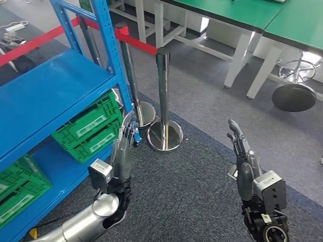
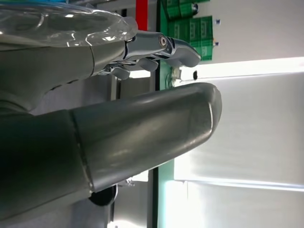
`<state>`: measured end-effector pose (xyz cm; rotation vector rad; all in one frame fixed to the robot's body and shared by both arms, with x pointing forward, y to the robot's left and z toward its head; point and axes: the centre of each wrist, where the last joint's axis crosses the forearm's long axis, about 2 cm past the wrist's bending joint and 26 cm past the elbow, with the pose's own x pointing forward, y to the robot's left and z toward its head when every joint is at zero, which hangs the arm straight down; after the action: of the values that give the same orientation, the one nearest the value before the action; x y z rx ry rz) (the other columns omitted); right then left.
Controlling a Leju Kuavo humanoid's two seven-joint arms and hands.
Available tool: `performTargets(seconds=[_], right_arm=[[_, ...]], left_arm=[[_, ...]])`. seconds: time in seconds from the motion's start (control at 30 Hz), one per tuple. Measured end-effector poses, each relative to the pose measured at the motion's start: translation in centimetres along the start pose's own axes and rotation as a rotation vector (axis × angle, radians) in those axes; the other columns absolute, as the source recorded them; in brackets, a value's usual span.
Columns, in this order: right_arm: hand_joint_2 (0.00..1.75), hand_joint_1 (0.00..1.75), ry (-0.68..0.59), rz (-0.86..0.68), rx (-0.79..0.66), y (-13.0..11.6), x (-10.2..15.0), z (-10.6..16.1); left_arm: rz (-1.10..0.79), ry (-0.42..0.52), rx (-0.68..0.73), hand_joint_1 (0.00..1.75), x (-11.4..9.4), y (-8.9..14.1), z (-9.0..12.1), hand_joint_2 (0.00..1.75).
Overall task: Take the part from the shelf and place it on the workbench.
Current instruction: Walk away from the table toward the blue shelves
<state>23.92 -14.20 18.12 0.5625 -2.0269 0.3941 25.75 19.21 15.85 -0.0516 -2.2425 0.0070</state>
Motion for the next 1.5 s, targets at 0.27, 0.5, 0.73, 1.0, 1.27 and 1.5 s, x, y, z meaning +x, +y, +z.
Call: performTargets(seconds=[0.27,0.5,0.73,1.0,1.27,1.5], right_arm=[[0.0,0.0,-0.004,0.0,-0.001,-0.01,0.05,-0.12],[0.0,0.0,0.0,-0.002,0.0,0.05,0.01,-0.03],[0.0,0.0,-0.002,-0.001,0.001,0.01,0.06,-0.14],[0.0,0.0,0.006,-0.004,-0.002,0.11,-0.04,0.07],[0.0,0.0,-0.001,-0.009,0.006,0.11,0.01,-0.12],[0.0,0.0,0.007,-0.014,0.017,0.09,-0.26,-0.09]], left_arm=[[-0.001,0.0,0.0,0.0,-0.02,0.08,0.12,0.0],[-0.001,0.001,0.0,0.0,-0.03,0.09,0.17,0.0],[-0.001,0.001,0.004,0.0,-0.02,0.11,0.26,0.0],[0.001,0.005,0.007,0.0,-0.01,0.03,0.4,0.0],[-0.007,0.004,0.013,0.0,0.0,0.17,0.32,0.0],[-0.009,0.008,0.016,0.0,-0.01,0.19,0.4,0.0]])
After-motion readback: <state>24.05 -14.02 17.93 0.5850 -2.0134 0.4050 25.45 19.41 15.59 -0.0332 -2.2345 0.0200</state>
